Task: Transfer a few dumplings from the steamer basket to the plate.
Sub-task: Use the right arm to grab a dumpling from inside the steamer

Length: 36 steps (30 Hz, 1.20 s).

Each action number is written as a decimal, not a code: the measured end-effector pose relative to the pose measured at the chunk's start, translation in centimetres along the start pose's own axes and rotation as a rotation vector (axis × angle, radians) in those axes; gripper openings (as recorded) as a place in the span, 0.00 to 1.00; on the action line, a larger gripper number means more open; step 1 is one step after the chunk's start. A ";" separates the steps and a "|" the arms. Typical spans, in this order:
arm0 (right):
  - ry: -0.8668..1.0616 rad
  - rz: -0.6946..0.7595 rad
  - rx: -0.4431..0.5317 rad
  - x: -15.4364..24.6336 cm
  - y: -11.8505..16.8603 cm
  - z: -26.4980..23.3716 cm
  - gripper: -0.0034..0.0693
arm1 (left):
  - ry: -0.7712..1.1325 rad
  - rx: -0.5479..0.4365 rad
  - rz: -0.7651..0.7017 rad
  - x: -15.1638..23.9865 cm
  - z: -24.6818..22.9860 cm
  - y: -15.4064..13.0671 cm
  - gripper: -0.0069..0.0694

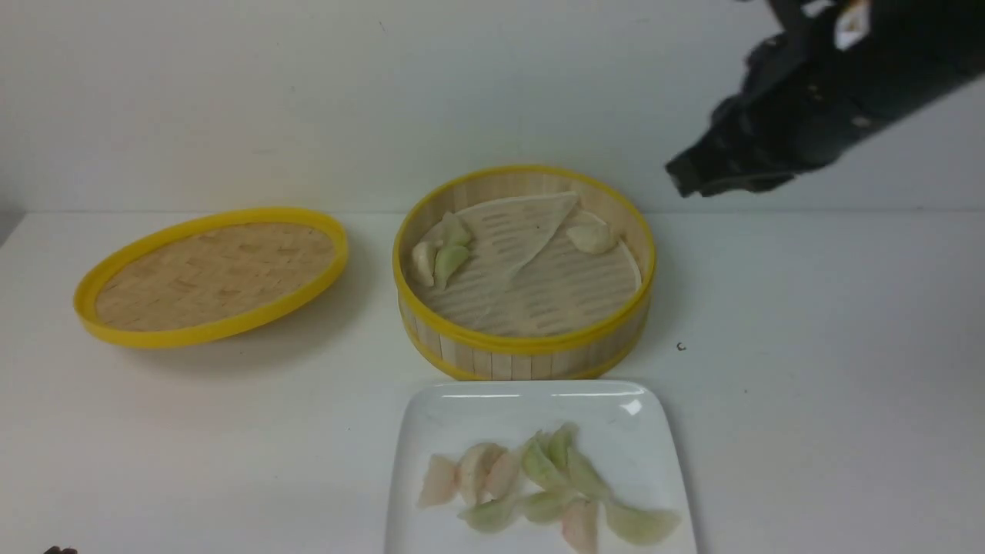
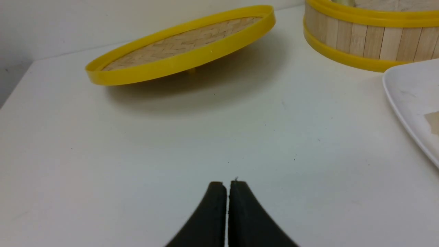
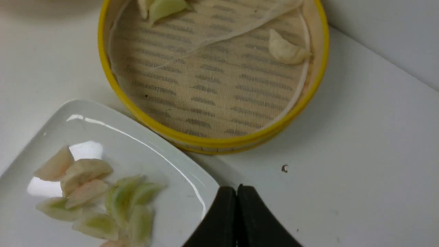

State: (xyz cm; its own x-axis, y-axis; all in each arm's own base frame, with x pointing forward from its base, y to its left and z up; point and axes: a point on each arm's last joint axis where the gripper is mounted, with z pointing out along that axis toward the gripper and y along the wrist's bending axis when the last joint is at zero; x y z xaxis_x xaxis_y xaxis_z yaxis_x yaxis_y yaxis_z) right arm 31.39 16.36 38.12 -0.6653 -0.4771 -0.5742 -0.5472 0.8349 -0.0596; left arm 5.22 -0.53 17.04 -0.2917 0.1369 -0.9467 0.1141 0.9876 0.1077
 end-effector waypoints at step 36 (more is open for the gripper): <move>0.150 -0.220 0.155 -3.8 -3.5 28.4 0.73 | 0.000 0.000 0.000 0.0 0.0 0.0 0.08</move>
State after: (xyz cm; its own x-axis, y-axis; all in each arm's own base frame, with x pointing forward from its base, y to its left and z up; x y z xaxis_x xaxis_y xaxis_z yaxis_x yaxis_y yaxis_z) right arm 50.22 23.03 17.32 -0.6133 -0.6767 -0.4073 -0.6104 0.7334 -0.2994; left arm 5.22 -0.53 17.04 -0.2917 0.1369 -0.9467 0.1141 0.9876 0.1077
